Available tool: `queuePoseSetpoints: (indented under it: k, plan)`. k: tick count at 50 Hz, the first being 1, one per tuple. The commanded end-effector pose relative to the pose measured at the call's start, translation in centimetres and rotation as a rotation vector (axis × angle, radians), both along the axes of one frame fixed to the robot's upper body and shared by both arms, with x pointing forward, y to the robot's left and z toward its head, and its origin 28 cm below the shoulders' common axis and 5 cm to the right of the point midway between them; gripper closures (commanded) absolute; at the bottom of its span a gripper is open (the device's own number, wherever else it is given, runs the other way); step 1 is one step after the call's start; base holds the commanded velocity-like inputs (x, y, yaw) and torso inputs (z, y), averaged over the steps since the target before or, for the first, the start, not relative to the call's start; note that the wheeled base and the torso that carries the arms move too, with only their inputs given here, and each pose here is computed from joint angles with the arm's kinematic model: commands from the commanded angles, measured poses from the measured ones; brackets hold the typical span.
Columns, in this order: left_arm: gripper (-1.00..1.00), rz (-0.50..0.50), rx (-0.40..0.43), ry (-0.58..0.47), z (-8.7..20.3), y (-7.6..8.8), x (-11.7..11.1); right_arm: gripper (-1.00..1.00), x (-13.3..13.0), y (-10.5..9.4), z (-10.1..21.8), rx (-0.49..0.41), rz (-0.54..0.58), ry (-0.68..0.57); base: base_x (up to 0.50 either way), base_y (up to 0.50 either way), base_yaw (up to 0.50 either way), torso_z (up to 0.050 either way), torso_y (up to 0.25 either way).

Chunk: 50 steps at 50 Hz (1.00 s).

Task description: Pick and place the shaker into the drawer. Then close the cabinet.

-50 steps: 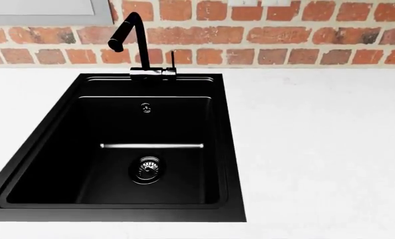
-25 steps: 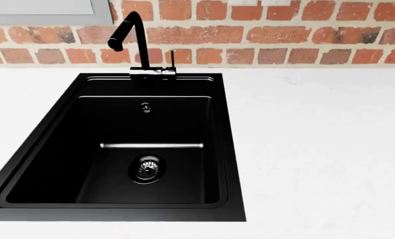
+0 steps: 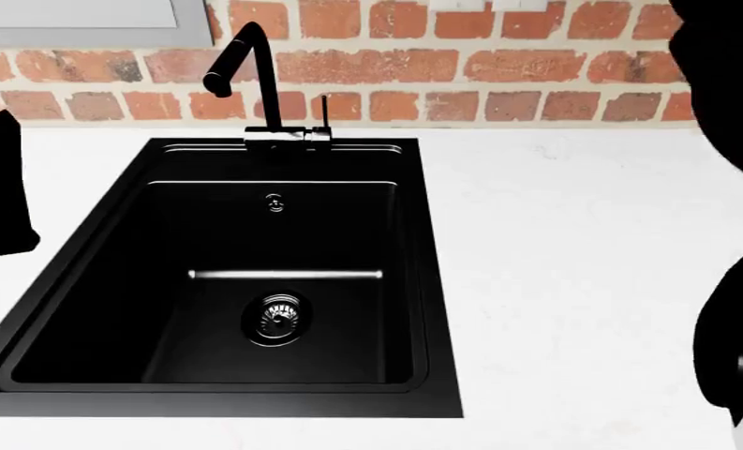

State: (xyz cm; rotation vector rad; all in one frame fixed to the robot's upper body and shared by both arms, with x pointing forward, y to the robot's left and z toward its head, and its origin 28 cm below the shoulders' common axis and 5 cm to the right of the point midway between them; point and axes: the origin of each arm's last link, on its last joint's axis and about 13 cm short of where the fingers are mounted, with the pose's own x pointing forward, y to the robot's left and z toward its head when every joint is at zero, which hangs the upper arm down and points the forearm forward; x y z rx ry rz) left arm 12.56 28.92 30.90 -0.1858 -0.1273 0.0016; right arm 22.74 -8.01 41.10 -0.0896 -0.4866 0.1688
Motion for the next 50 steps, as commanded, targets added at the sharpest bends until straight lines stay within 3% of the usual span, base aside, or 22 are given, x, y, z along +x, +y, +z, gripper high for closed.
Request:
queuePoseSetpoints:
  k: [1, 6, 50]
  plan:
    - [-1.0, -0.03, 0.006, 0.009, -0.5, -1.2, -0.6, -1.0, -6.7, 0.5, -7.7, -0.181, 0.135, 0.066, 0.0, 0.0, 0.0, 0.0, 0.0]
    - [-1.0, -0.024, 0.013, 0.01, -0.9, -1.1, -0.5, -1.0, -6.6, 0.8, -8.2, -0.173, 0.145, 0.072, 0.0, -0.02, 0.0, 0.0, 0.0]
    - [-1.0, -0.047, 0.039, 0.043, -2.7, -1.5, -0.7, -1.0, -6.7, -0.1, -9.4, -0.171, 0.115, 0.123, 0.02, -0.5, 0.0, 0.0, 0.0]
